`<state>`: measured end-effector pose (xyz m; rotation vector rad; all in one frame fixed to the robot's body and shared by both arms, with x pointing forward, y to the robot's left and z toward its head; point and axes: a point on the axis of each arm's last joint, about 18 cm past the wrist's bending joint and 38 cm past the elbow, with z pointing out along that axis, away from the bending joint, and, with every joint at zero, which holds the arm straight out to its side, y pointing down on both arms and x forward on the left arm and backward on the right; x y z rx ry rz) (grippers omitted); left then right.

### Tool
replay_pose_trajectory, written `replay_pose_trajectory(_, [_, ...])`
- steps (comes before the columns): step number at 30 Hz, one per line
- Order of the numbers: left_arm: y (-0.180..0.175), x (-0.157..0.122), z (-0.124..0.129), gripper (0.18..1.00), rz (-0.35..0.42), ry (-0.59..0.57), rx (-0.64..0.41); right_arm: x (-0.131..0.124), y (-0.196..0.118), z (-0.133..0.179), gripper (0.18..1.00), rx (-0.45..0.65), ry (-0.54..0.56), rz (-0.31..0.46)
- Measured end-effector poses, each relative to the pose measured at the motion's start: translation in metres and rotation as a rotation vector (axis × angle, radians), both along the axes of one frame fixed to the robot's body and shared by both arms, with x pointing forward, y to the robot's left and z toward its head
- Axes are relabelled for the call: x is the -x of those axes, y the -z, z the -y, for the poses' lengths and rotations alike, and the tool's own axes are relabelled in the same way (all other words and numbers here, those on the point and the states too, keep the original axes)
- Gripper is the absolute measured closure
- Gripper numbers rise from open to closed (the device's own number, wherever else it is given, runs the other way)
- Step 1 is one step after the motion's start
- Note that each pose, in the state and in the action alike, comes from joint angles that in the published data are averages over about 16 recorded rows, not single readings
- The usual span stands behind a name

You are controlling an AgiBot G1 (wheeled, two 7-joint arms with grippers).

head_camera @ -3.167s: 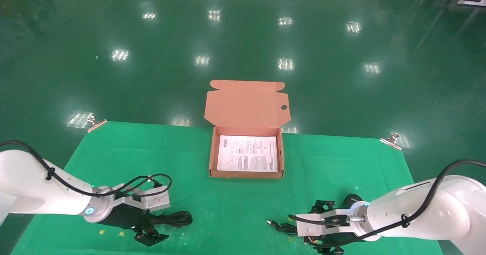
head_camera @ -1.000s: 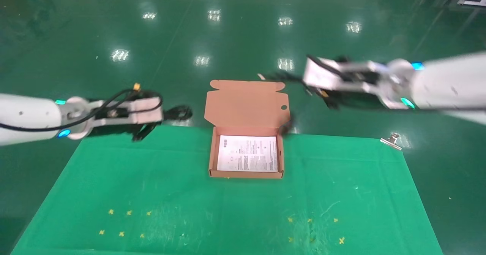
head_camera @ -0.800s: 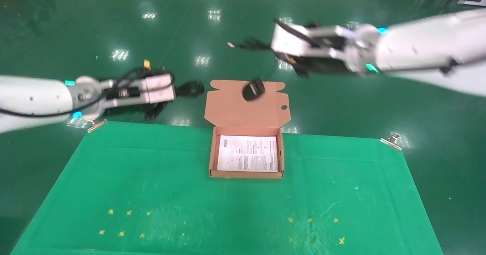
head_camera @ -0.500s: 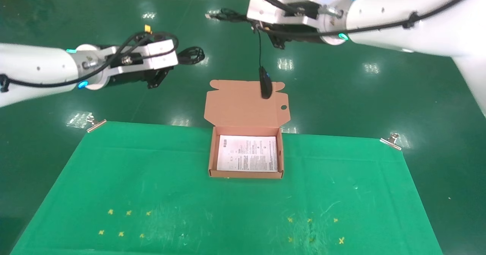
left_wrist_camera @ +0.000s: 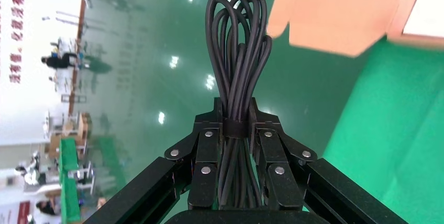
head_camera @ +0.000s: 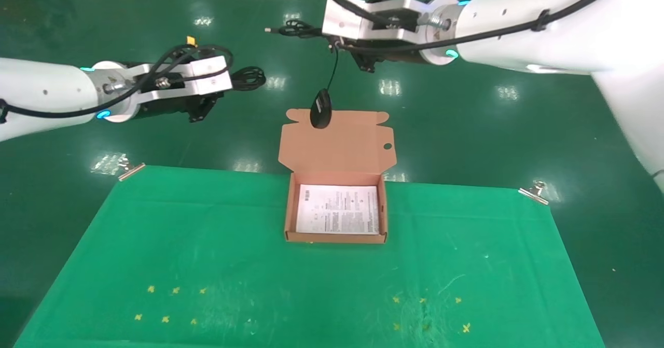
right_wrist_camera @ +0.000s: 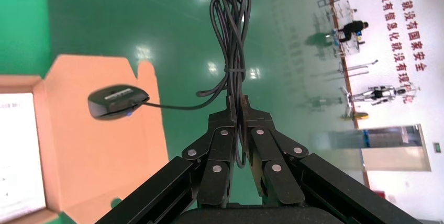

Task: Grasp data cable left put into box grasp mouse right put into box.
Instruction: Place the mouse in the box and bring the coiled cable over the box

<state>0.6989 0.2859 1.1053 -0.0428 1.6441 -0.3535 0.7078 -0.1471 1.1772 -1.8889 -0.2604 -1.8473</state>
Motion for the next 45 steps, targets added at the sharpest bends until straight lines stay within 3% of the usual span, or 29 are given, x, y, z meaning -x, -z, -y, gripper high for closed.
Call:
replay_pose_trajectory(14, [0.008,0.003,-0.034,0.919,-0.038,-0.098,0.029,-0.018,0.044,-0.012,0.986,0.005,-0.026,-0.083])
replay_pose_trajectory(35, [0.009,0.005,-0.035,0.919,-0.039,-0.108,0.028,-0.032,0.108,-0.032,0.986,-0.003,-0.052,-0.201])
replay_pose_trajectory(45, [0.010,0.005,-0.035,0.920,-0.039,-0.108,0.028,-0.045,0.147,-0.020,0.986,-0.027,0.003,-0.295])
